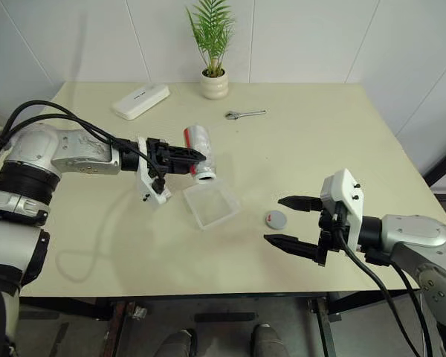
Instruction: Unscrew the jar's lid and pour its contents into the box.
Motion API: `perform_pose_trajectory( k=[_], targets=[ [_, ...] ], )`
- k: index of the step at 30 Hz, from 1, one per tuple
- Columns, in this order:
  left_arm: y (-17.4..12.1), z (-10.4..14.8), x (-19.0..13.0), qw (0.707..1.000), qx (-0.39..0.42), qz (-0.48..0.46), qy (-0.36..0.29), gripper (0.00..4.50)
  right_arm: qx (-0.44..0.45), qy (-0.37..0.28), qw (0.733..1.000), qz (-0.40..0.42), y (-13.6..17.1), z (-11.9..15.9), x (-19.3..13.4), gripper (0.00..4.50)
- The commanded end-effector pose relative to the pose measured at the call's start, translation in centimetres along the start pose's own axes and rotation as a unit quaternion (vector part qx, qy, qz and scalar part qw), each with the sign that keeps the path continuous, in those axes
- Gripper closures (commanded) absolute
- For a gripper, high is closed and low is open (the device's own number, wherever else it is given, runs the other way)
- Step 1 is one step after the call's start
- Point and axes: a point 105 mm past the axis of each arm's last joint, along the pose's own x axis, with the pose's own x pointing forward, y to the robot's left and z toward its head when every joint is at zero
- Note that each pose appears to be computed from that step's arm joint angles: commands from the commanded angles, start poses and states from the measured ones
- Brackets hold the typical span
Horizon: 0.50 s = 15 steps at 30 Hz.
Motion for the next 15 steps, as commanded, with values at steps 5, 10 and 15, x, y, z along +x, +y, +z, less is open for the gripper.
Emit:
perform_pose_trajectory(
  k=[5,10,15],
  targets=[
    [1.6,0.0,0.4,0.984,0.176,0.033,-0.012,2.56,-0.018,-0.013,1.0,0.011,0.1,0.8,0.5,0.0],
    [1.0,1.2,0.5,0.964,0.26,0.037,-0.044,2.56,-0.017,-0.015,1.0,0.02,0.0,0.8,1.0,0.0],
    [0.7,0.4,0.2,0.951,0.305,0.04,-0.026,2.56,-0.018,-0.022,0.999,0.027,-0.3,0.9,1.5,0.0]
  ],
)
